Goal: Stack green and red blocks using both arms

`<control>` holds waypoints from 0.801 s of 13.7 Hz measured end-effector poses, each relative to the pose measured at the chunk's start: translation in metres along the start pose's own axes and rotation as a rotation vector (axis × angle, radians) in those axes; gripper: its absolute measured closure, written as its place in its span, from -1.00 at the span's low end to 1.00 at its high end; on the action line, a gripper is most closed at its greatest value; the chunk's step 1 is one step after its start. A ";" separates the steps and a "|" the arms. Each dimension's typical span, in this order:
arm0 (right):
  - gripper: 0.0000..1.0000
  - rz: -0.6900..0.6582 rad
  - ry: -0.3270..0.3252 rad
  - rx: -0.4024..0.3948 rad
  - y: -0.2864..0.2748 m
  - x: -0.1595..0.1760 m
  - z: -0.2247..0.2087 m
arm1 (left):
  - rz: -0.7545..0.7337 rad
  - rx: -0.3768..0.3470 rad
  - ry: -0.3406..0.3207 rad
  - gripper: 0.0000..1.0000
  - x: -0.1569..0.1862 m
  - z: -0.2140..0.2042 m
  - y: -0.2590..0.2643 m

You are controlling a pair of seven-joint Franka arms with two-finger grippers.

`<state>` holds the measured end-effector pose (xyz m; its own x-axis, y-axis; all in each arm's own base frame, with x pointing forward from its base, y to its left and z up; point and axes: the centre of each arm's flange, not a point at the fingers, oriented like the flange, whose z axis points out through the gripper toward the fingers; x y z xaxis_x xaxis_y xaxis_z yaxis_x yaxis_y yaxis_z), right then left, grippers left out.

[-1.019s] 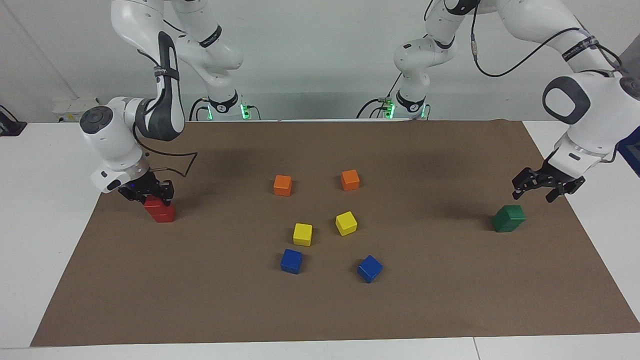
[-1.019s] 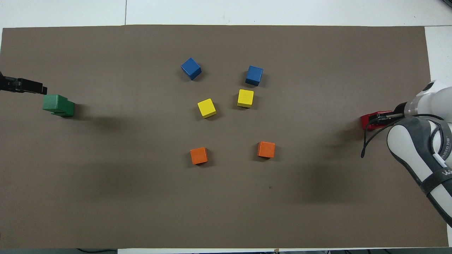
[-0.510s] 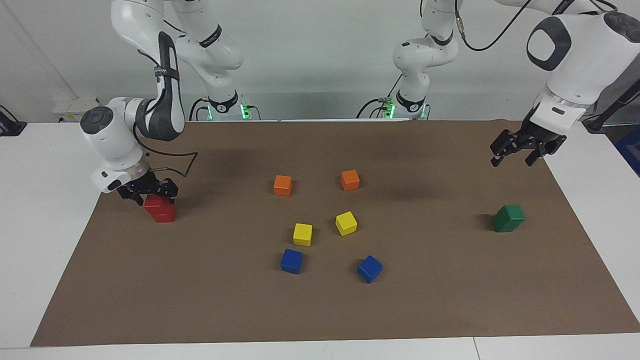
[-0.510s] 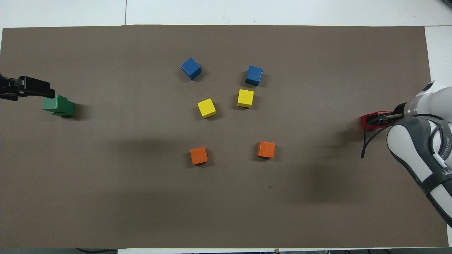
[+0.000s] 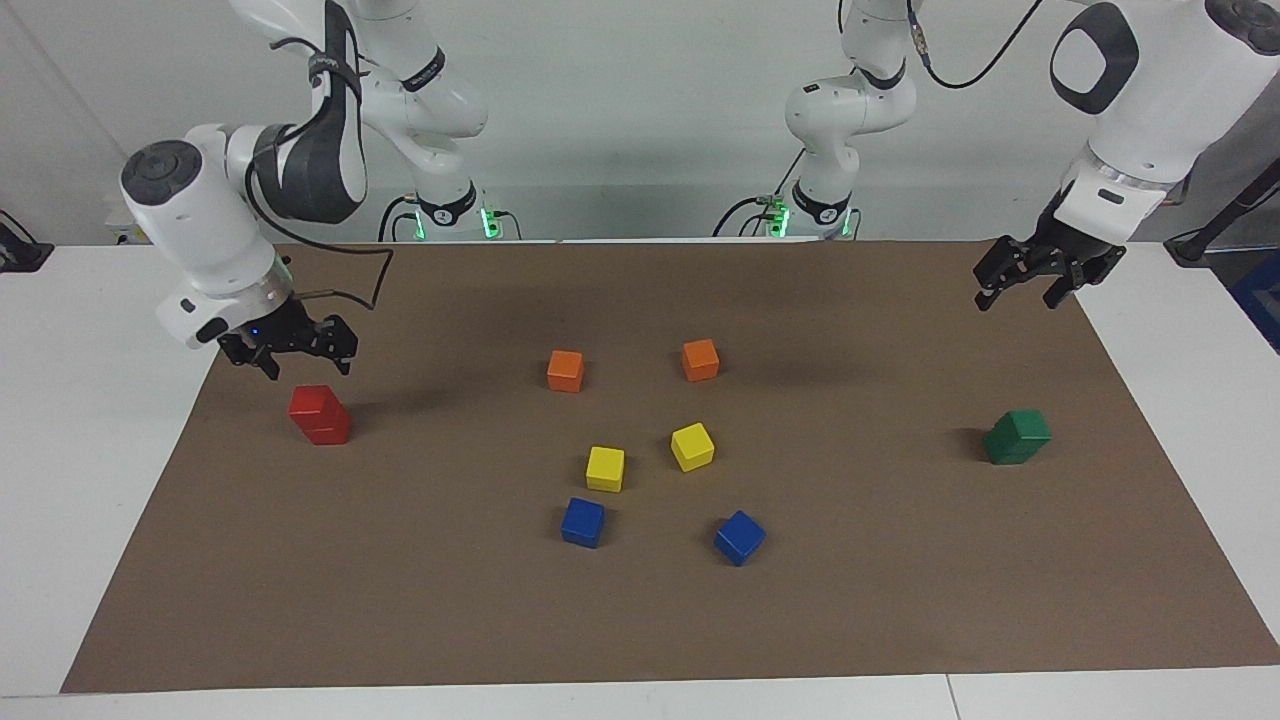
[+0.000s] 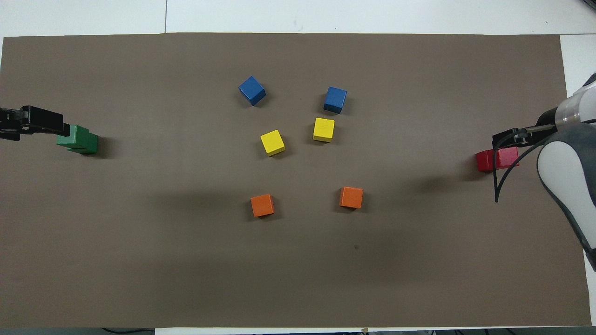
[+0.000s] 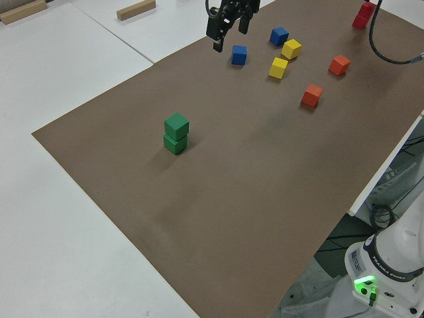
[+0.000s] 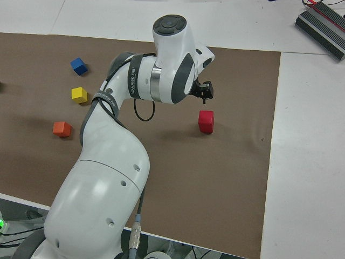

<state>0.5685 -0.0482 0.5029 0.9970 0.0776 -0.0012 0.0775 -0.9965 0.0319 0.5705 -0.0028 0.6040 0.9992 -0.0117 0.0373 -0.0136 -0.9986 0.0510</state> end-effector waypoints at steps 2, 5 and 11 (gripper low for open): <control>-1.00 -0.004 -0.001 -0.007 -0.006 -0.017 -0.036 | 0.004 0.000 -0.009 -1.00 -0.003 -0.002 0.004; -1.00 0.009 -0.023 -0.014 -0.010 -0.051 -0.079 | 0.004 0.001 -0.054 -1.00 -0.011 -0.002 0.007; -1.00 0.070 0.011 -0.014 -0.011 -0.060 -0.114 | 0.026 0.018 -0.118 -1.00 -0.020 -0.009 0.017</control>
<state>0.5077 -0.0383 0.6162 0.9999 0.0080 0.0128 0.0075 -0.9990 0.0452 0.5499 -0.0192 0.6126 0.9960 -0.0427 -0.0791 -0.0402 -0.9986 0.0335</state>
